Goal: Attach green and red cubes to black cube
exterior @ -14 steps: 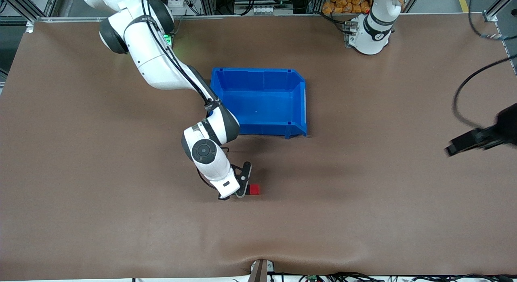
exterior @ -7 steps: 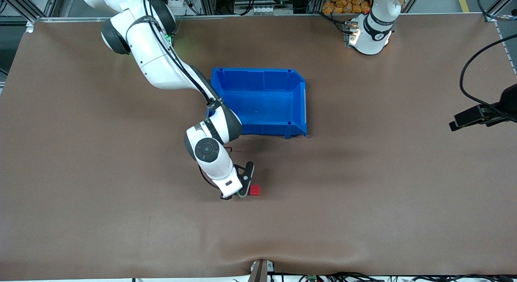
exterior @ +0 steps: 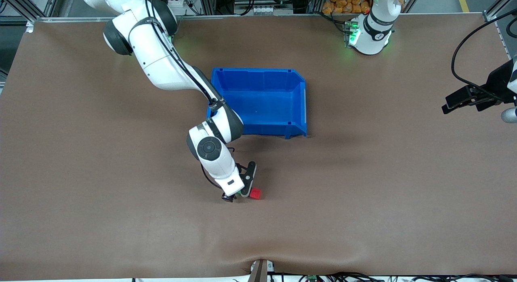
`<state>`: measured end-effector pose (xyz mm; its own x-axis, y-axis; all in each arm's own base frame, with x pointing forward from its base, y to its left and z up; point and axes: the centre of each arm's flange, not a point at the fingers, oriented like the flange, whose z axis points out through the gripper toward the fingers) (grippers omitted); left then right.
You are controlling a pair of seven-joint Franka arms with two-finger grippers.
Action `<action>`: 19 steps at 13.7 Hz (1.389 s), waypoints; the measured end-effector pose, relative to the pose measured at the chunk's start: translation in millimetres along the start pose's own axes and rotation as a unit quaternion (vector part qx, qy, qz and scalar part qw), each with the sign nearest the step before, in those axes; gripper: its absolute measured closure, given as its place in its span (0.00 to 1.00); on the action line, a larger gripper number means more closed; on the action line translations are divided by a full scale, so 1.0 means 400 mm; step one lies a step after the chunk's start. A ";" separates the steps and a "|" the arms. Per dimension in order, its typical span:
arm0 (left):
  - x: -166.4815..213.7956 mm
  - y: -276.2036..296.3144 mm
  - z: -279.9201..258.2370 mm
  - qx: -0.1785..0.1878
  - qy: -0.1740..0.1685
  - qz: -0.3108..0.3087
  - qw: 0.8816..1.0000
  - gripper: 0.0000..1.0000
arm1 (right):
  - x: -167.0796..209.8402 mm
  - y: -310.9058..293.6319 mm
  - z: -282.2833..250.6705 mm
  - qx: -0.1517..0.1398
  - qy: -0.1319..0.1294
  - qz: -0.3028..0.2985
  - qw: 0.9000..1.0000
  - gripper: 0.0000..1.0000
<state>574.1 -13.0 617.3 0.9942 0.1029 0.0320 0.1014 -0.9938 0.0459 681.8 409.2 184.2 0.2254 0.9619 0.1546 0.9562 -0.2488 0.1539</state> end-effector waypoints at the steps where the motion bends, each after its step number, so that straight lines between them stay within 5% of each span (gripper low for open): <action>1: 0.000 0.001 0.002 0.000 0.000 0.000 1.000 0.00 | -0.001 0.001 0.000 0.000 0.000 0.001 1.000 0.03; 7: 0.002 -0.006 -0.025 0.002 0.001 -0.001 1.000 0.00 | -0.021 0.039 -0.028 -0.007 -0.001 0.017 1.000 0.00; 12: -0.013 -0.014 -0.038 0.004 -0.016 -0.004 1.000 0.00 | -0.105 0.116 -0.106 0.025 -0.036 0.055 0.997 0.00; 19: -0.014 -0.012 -0.049 0.003 -0.005 -0.003 1.000 0.00 | -0.182 0.194 -0.363 0.059 -0.071 0.190 0.977 0.00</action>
<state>567.3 -8.1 636.6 0.9938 0.1088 0.0224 0.1078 -0.9934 0.0398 712.7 303.2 326.6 0.5847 0.8102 0.0413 0.8109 -0.5852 -0.0025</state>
